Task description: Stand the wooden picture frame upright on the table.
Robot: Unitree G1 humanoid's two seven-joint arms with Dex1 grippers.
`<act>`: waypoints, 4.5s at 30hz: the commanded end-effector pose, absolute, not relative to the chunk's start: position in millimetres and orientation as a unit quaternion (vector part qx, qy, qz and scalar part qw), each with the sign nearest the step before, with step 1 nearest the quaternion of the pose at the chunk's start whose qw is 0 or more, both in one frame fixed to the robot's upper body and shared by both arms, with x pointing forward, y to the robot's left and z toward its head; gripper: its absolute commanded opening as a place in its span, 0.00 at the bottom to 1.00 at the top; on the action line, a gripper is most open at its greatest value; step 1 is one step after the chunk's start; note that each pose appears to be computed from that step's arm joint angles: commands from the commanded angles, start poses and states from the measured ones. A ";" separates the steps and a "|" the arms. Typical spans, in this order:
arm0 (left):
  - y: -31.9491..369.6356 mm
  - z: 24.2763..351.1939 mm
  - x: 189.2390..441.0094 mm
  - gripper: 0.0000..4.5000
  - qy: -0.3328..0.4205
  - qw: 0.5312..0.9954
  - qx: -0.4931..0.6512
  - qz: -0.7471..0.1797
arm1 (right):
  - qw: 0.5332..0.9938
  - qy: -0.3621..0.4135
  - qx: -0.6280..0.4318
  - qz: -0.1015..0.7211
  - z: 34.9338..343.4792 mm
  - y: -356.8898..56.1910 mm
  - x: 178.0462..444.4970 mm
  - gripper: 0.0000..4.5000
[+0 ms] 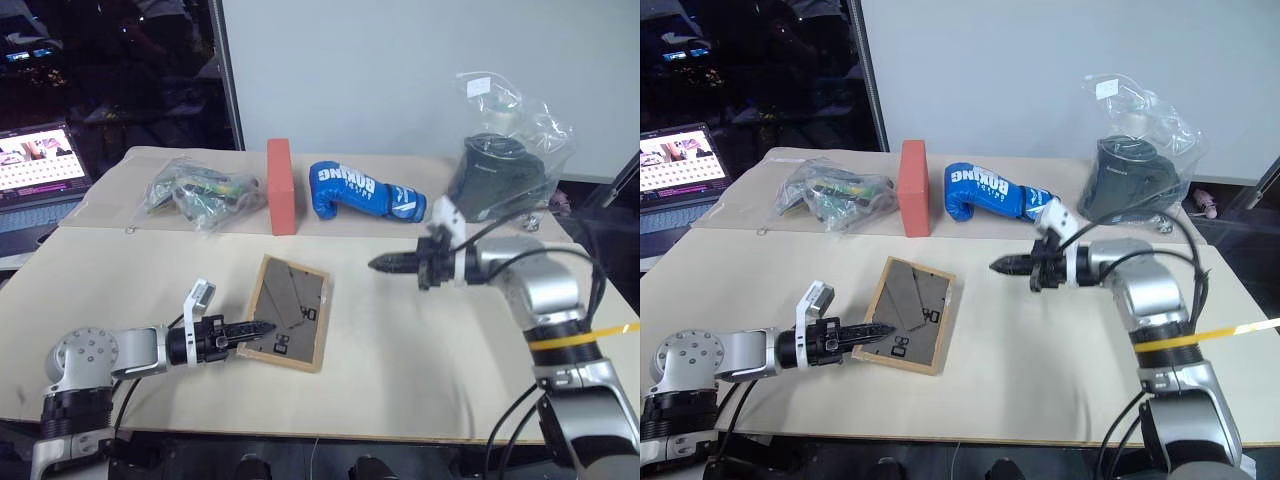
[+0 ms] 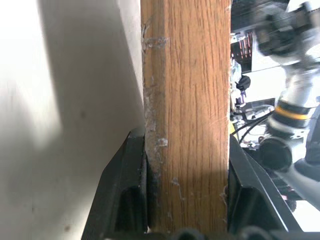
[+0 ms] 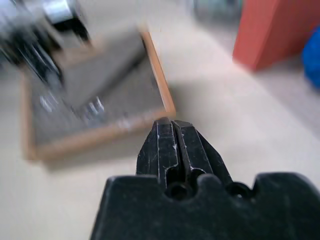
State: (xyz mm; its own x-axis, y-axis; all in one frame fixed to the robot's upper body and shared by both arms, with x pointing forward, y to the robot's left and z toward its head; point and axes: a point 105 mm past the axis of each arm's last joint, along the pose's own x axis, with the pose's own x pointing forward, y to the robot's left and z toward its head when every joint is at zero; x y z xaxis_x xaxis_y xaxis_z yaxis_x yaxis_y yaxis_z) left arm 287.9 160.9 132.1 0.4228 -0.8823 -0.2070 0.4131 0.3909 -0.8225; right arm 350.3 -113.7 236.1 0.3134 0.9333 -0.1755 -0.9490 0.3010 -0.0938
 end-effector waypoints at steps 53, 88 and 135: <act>138.7 174.8 297.5 0.26 0.271 0.703 -0.431 -0.497 | 0.689 -0.398 -0.522 0.308 220.8 -67.1 349.1 0.99; 233.6 192.0 288.0 1.00 0.104 0.906 0.014 -0.409 | 0.868 -0.179 -0.125 0.446 233.6 -93.6 394.3 0.29; 231.7 169.5 335.9 1.00 0.032 0.928 0.184 -0.322 | 0.825 0.171 0.151 0.516 170.5 -144.0 311.9 1.00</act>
